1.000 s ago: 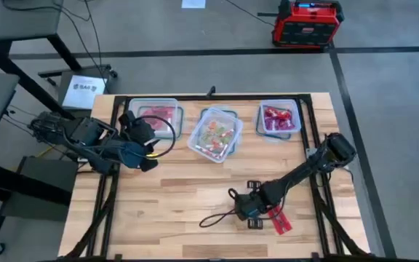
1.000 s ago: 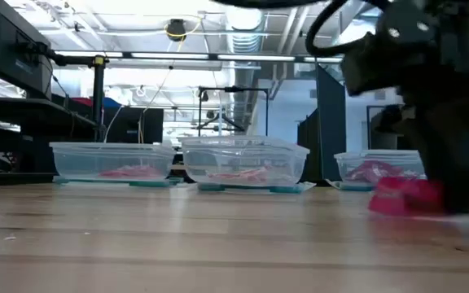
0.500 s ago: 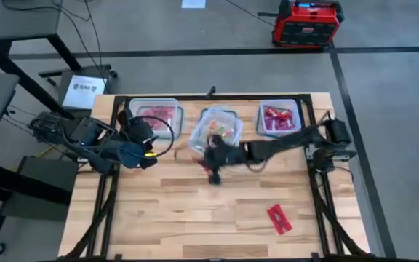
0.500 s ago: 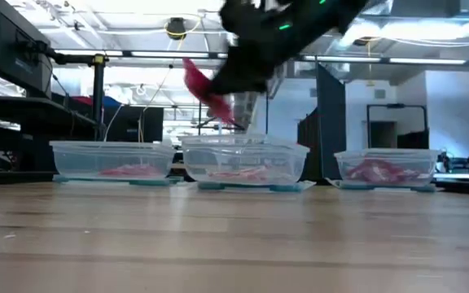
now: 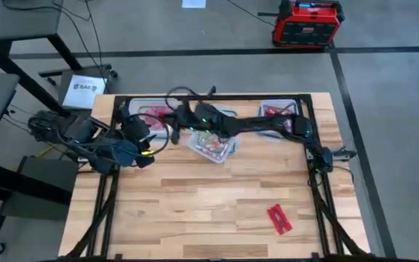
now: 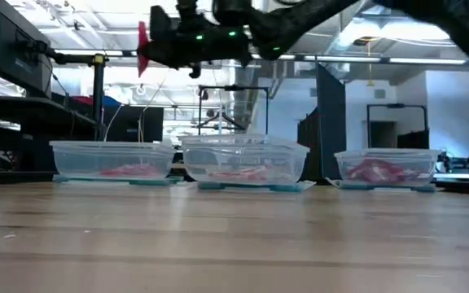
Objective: Sort candy
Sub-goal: Put the left red candy into the transparent bin, then put the red candy into the transparent bin
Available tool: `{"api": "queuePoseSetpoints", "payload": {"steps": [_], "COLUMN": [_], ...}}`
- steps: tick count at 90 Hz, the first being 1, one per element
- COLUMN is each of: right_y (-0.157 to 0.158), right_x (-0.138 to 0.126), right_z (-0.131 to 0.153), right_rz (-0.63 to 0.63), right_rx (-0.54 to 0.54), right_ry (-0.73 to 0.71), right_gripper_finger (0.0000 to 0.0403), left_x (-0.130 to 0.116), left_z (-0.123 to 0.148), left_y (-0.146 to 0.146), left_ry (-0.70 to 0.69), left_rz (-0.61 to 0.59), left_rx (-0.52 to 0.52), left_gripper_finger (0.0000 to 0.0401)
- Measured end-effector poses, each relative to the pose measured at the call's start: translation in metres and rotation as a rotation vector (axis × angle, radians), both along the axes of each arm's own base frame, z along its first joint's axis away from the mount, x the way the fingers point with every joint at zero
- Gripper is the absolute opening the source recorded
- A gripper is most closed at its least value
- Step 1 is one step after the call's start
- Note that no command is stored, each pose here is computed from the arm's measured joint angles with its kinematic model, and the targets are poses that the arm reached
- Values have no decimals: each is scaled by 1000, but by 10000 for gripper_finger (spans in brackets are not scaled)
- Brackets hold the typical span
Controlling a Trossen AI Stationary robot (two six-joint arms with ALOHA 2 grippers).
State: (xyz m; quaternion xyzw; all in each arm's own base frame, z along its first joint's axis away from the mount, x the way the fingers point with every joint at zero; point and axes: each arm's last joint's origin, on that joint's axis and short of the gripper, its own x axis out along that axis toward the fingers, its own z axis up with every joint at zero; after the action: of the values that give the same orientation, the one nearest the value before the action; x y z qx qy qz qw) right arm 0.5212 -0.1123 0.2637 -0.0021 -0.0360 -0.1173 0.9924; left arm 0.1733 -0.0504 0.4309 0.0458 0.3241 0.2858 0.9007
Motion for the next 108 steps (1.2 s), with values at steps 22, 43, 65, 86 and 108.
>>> {"api": "queuePoseSetpoints", "payload": {"steps": [22, 43, 65, 86, 108], "right_y": [-52, -51, -19, 31, 127], "right_x": [34, 20, -55, -143, -182], "right_z": [-17, 10, 84, 141, 143], "right_rz": [-75, -71, 51, 197, 314], "right_rx": [64, 14, -129, -32, 105], "right_ry": [137, 406, 816, 1093, 1274], "right_gripper_finger": [67, 158, 215, 215, 203], "left_x": [0, 0, 0, 0, 0], "left_z": [0, 0, -1, -1, -1], "left_y": [0, 0, 0, 0, -1], "left_ry": [5, -4, 1, -4, -5], "left_rz": [-3, 6, 2, 7, 9], "left_rx": [4, -5, -20, -31, -41], "left_gripper_finger": [148, 148, 148, 148, 148]}}
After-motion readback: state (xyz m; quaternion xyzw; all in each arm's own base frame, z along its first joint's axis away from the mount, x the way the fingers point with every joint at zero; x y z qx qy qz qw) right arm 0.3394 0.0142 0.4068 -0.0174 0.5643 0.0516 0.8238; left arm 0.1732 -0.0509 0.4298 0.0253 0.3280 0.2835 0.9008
